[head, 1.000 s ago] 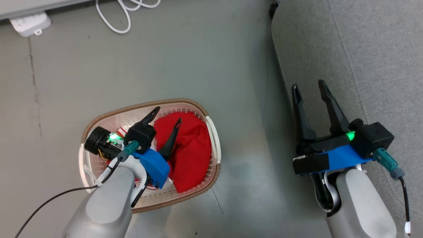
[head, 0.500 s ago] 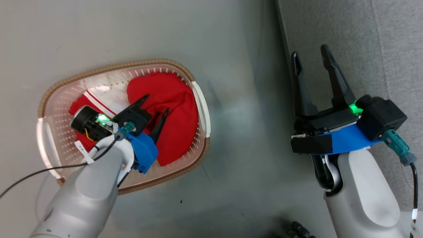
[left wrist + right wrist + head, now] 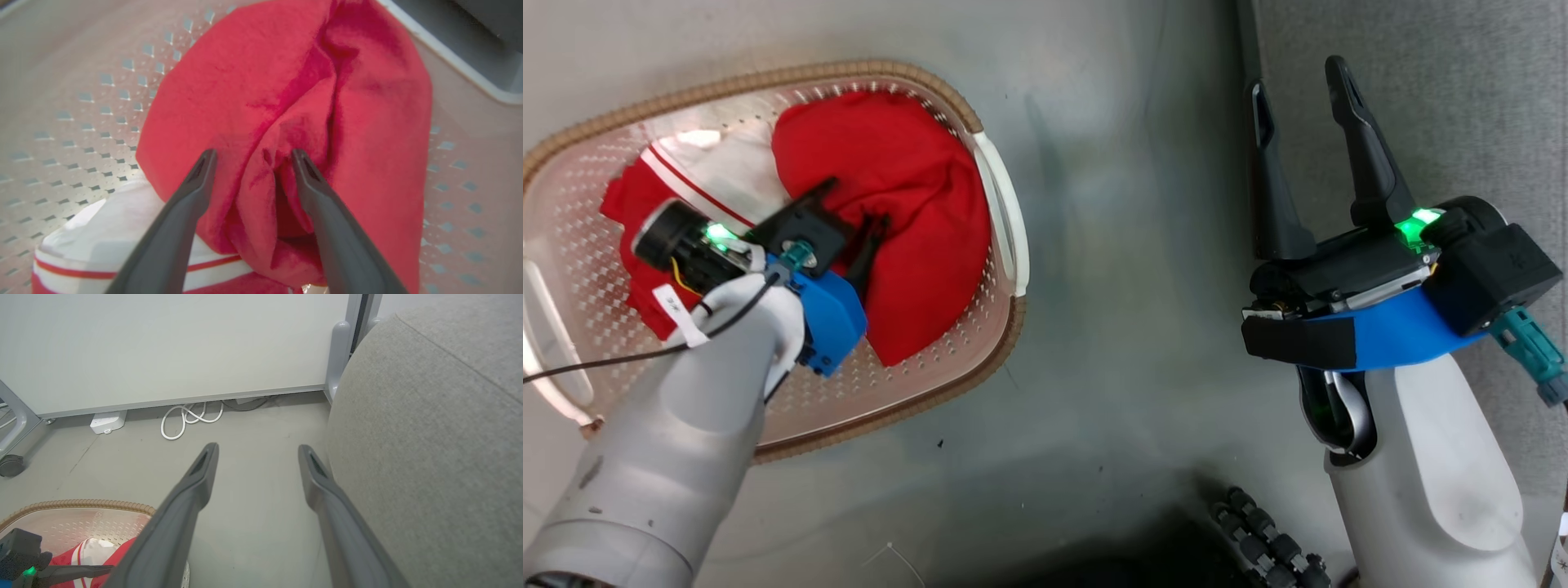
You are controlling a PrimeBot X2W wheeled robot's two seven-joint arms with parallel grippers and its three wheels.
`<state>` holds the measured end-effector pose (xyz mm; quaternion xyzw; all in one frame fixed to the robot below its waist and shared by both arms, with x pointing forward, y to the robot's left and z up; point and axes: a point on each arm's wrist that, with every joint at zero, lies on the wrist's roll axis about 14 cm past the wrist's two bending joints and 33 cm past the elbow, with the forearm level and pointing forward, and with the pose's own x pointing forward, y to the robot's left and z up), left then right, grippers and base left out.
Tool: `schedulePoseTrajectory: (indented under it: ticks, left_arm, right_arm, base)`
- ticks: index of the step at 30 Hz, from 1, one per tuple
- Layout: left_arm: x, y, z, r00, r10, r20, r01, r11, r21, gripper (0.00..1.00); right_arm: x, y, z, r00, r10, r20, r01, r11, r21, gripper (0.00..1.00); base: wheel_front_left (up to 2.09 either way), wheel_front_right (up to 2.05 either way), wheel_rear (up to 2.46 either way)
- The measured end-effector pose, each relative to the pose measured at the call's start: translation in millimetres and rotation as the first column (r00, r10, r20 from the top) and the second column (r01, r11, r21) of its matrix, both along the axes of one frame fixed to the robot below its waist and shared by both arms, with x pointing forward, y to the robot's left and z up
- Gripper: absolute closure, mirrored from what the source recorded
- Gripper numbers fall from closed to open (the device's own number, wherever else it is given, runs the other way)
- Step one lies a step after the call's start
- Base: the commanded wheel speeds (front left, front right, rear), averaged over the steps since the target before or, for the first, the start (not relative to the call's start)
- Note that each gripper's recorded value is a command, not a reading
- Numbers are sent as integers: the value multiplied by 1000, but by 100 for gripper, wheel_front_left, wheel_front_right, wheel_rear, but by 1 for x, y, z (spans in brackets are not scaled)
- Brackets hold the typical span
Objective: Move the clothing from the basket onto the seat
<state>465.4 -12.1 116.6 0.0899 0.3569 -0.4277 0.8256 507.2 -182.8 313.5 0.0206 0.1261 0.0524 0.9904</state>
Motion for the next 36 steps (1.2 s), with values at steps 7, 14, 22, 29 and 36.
schedulePoseTrajectory:
  ticks: [7,14,22,29,36]
  left_arm:
    - [0,8,-29,999,-2,-32,3,999,33,0]
    - [-8,15,-45,998,-35,-54,40,995,96,59]
    - [-7,8,-41,998,-39,-52,43,995,85,100]
    - [4,-3,-20,1000,-15,-20,15,999,31,100]
    - [12,-18,20,999,25,31,-23,998,-63,100]
  right_arm:
    - [-2,1,-23,999,5,-40,-5,1000,-1,0]
    - [-2,3,-30,999,12,-47,-13,1000,-2,0]
    - [-1,5,-29,999,14,-41,-14,1000,3,0]
    - [2,11,-23,999,24,-26,-23,1000,15,0]
    - [7,19,-11,999,42,-1,-42,999,24,0]
  base:
    - [0,0,0]
    - [0,0,0]
    - [0,0,0]
    - [0,0,0]
    - [0,0,0]
